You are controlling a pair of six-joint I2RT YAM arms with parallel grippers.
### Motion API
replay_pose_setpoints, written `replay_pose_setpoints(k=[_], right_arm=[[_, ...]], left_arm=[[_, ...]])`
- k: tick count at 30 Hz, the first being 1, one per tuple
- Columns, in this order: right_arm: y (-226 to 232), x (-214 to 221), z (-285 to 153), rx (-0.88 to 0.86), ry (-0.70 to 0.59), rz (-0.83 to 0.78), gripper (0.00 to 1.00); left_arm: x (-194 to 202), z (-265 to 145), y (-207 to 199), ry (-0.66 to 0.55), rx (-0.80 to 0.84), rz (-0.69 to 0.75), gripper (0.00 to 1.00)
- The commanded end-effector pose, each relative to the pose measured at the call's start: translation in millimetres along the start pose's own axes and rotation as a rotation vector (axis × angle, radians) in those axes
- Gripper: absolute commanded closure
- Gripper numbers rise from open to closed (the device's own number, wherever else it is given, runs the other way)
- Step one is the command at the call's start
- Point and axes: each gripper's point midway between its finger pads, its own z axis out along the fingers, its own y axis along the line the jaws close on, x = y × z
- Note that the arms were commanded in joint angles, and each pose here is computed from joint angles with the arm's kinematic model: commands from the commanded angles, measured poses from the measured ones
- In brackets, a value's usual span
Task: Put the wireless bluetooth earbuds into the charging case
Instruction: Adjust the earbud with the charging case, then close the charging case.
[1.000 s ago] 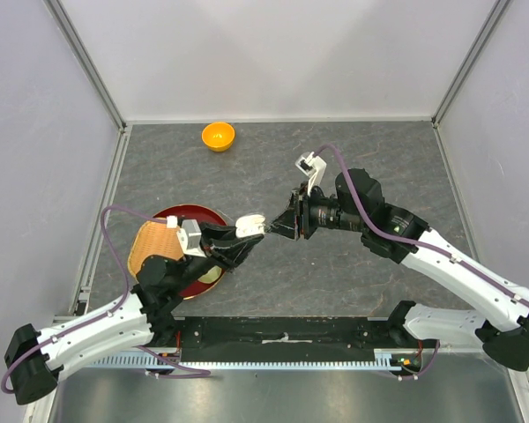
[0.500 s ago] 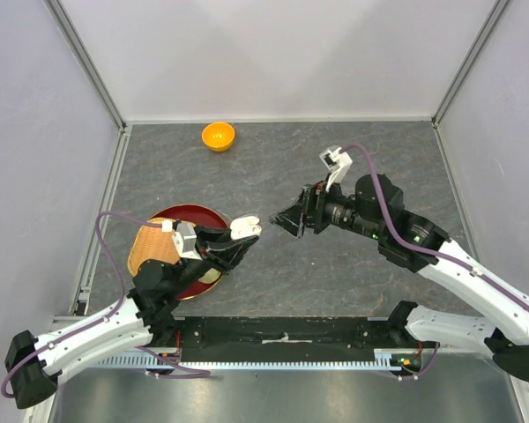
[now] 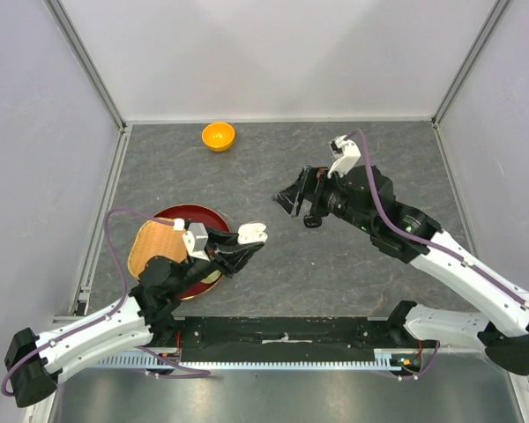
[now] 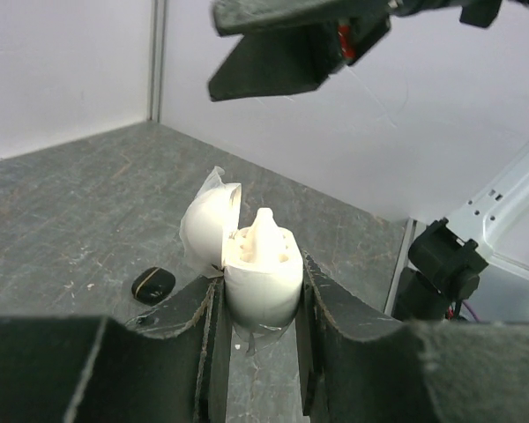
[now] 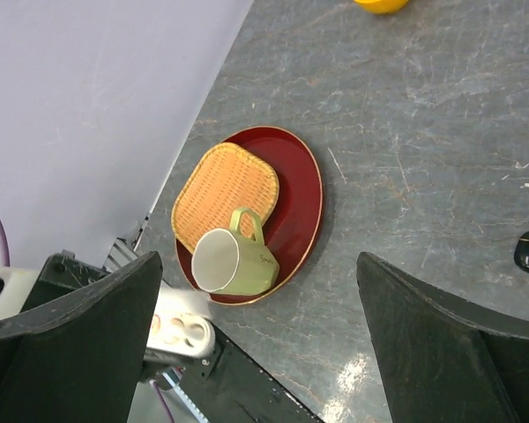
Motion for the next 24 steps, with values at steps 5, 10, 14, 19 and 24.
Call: replay_pose_setpoints(k=[5,10,14,19,24], right_arm=[[31.0,12.2,22.2,-0.116,0.133,0.019,0.02],[36.0,35.0,30.6,-0.170,0.232,0.002,0.02],[30.8,53.7,33.2,-0.178,0.293,0.009,0.02],[22.2,65.3,32.1,-0.165,0.316,0.012,0.02],[10.0,79.9,31.8,-0.139,0.343,0.010,0.02]], left_arm=[[-11.4,13.6,-27.8,0.022,0.145,0.005,0.98],[-6.1,18.2,-31.3,0.048,0.168,0.002,0.98],[-7.2,20.5,-31.2,0.045,0.169,0.008,0.98],[-9.8,22.1,-29.5,0.031,0.160,0.012,0.98],[-14.8,20.1,-27.2,0.001,0.148,0.028,0.98]])
